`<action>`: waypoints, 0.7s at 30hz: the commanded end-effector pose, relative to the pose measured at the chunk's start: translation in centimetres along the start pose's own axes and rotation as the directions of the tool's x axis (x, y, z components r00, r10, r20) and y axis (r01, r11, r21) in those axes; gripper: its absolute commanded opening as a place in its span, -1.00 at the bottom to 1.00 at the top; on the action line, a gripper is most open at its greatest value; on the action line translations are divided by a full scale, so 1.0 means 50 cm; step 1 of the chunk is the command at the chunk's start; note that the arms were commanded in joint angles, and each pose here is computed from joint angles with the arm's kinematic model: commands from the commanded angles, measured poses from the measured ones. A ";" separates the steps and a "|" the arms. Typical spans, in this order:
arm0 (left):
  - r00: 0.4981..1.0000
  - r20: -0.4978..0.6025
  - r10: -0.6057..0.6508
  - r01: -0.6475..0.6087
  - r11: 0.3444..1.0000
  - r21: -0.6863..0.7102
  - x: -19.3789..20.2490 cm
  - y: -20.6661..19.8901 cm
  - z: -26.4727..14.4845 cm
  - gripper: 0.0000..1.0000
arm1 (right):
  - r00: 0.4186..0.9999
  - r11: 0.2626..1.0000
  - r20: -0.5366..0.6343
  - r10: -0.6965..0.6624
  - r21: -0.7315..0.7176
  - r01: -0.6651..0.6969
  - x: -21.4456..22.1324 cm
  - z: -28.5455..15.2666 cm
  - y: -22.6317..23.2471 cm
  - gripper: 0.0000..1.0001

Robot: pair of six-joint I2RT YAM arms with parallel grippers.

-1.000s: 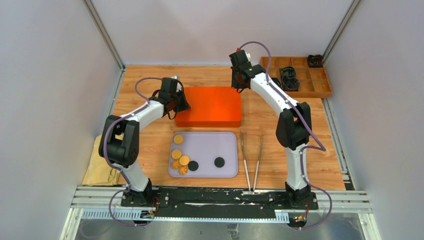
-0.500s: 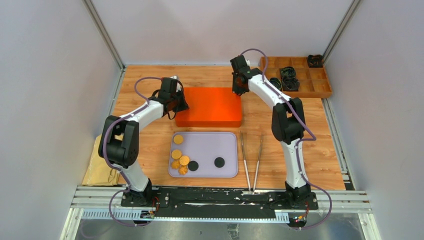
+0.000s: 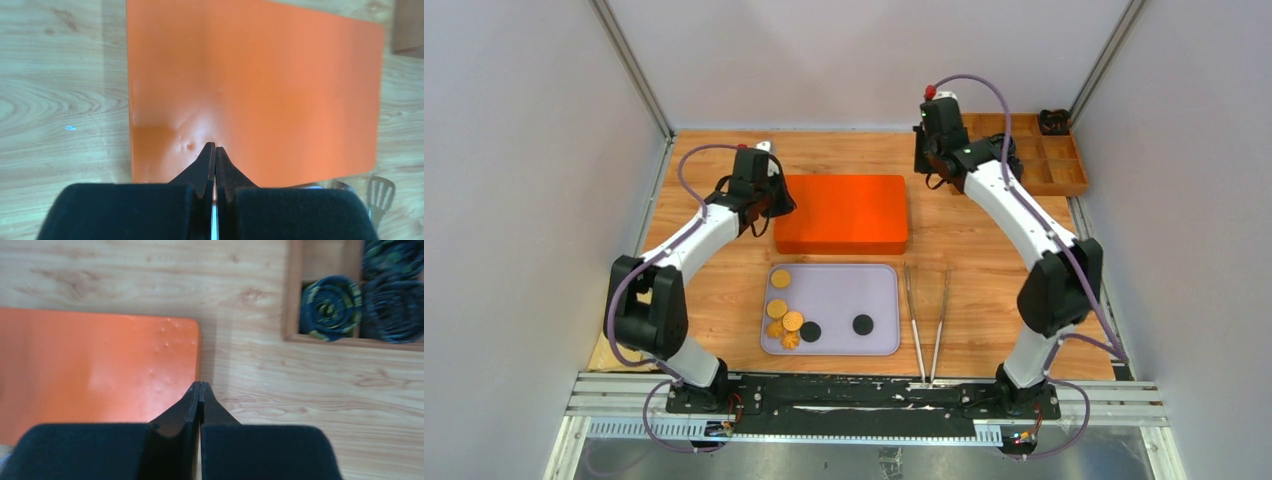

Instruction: Pack the cookies

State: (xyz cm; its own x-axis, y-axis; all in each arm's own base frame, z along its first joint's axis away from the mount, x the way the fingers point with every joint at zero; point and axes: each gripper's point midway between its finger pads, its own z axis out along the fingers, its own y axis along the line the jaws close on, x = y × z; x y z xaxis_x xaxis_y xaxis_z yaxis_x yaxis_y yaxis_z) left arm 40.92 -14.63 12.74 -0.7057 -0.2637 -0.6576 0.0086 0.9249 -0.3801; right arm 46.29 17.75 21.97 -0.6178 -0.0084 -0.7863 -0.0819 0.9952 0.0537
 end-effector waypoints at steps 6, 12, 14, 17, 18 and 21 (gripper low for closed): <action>0.957 0.280 0.072 -0.081 0.996 0.023 -0.153 -0.061 -0.200 -0.85 | 0.986 0.997 0.153 -0.067 0.060 0.058 -0.023 -0.097 -0.067 -0.93; 0.941 0.329 0.082 -0.077 0.997 -0.028 -0.150 -0.038 -0.240 -0.73 | 0.990 0.997 0.122 -0.073 0.034 0.069 0.029 -0.109 -0.071 -0.93; 0.945 0.314 0.093 -0.071 0.994 -0.080 -0.137 -0.014 -0.224 -0.72 | 0.994 0.998 0.088 -0.059 0.003 0.059 0.062 -0.106 -0.064 -0.95; 0.957 0.275 0.090 -0.032 0.977 -0.211 -0.116 0.047 -0.190 -0.72 | 0.998 0.996 0.024 -0.053 -0.069 0.055 0.123 -0.099 -0.037 -1.00; 0.963 0.255 0.087 -0.031 0.976 -0.217 -0.108 0.054 -0.177 -0.73 | 0.998 0.994 0.008 -0.066 -0.092 0.066 0.141 -0.099 -0.021 -1.00; 0.975 0.212 0.063 -0.020 0.980 -0.198 -0.082 0.063 -0.133 -0.74 | 0.993 0.984 -0.043 -0.112 -0.146 0.104 0.195 -0.098 0.023 -1.00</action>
State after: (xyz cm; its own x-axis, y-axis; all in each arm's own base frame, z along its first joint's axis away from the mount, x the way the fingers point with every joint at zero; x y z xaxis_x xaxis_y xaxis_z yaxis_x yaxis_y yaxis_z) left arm 39.07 -9.77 22.85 -0.4660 -0.2656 -0.8440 -0.0541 0.9606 -0.2725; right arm 38.68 15.23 18.78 -0.6128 -0.0908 -0.7850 -0.1644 0.9863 0.0143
